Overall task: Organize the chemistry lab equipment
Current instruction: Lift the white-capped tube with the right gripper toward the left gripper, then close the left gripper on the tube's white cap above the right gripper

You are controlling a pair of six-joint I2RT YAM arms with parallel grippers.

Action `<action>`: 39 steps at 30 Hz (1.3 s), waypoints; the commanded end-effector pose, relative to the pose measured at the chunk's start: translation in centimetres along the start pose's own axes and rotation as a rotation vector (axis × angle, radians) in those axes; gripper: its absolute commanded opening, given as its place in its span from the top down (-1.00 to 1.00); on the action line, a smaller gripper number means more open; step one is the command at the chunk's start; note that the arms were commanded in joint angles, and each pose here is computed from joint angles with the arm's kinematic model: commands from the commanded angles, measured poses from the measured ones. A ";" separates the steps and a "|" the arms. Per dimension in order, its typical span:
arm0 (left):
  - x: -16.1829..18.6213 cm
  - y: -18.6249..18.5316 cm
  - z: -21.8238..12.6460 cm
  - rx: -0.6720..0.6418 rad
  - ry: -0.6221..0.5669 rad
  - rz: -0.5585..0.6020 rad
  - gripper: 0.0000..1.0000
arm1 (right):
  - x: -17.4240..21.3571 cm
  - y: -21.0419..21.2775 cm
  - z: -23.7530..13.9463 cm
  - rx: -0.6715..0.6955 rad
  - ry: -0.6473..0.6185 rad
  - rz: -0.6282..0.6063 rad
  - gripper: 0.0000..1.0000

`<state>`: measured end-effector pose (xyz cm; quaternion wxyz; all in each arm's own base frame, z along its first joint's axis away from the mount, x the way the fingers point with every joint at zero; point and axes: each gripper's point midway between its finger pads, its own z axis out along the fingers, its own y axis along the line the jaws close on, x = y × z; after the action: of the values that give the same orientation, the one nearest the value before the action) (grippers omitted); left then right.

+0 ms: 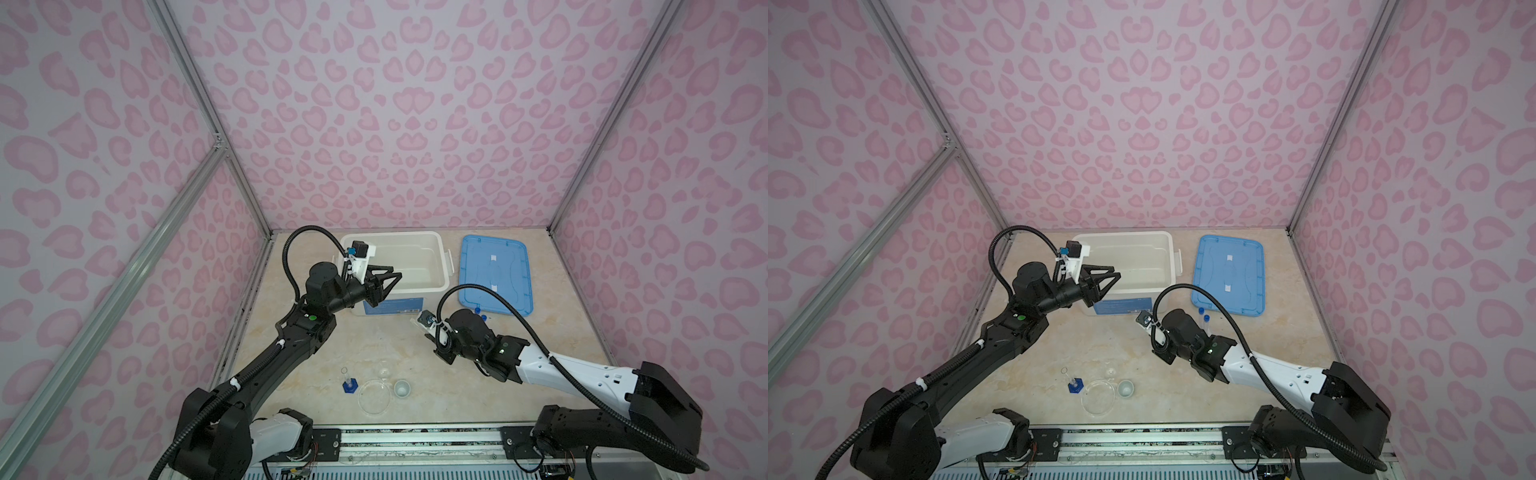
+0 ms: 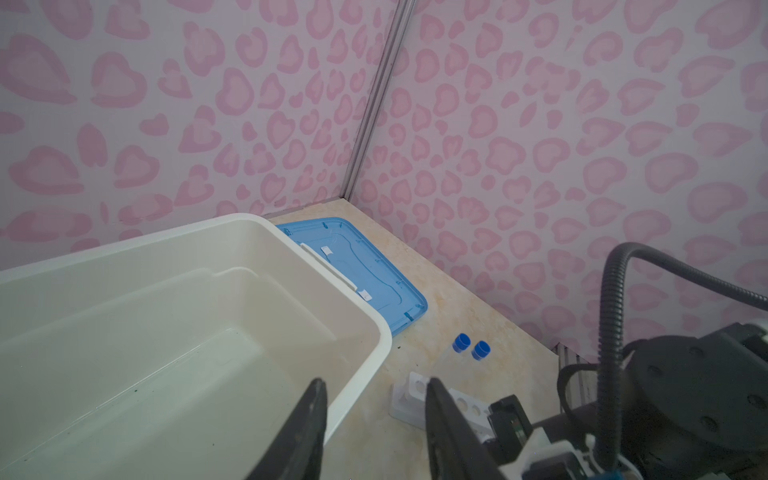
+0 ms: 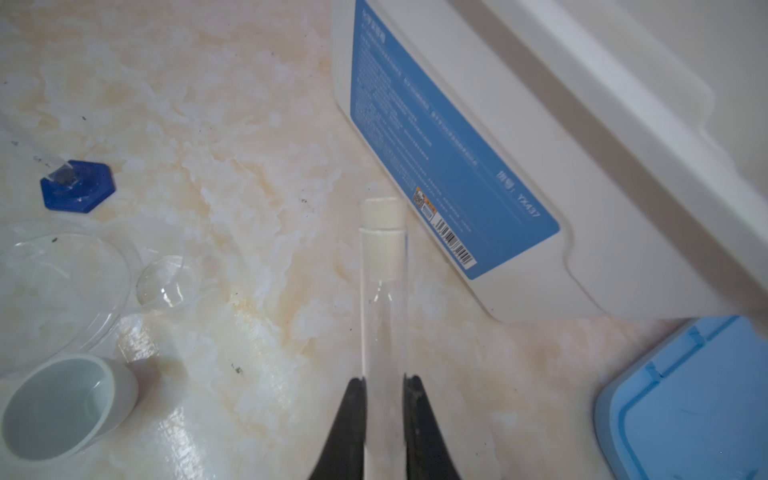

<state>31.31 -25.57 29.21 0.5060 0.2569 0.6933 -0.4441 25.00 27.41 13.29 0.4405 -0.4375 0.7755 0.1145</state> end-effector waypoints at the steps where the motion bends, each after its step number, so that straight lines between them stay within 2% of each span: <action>1: 0.3 -1.3 0.8 0.061 0.030 0.004 0.17 | -3.4 -2.2 -1.0 0.088 -0.155 0.063 0.74; 7: 0.7 -2.3 2.2 0.098 0.052 -0.002 0.17 | -5.6 -4.1 -2.9 0.122 -0.317 0.140 0.74; 15: 1.3 -3.8 4.1 0.163 0.083 -0.007 0.17 | -7.3 -4.8 -4.1 0.127 -0.391 0.168 0.75; 23: 1.4 -4.5 5.5 0.220 0.104 -0.015 0.18 | -8.2 -5.2 -4.1 0.139 -0.412 0.169 0.76; 34: 1.3 -4.5 5.7 0.215 0.096 -0.015 0.25 | -8.5 -5.0 -3.5 0.120 -0.435 0.178 0.77; 36: 1.3 -4.6 5.6 0.217 0.096 -0.015 0.36 | -8.5 -4.9 -3.4 0.120 -0.435 0.176 0.78; 39: 1.3 -4.8 5.7 0.226 0.099 -0.016 0.41 | -8.7 -5.0 -3.4 0.122 -0.443 0.181 0.78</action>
<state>29.86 -32.72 27.81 0.4195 0.3171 0.6851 -0.5040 28.71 27.32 22.18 0.5992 -0.3144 0.7118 0.1883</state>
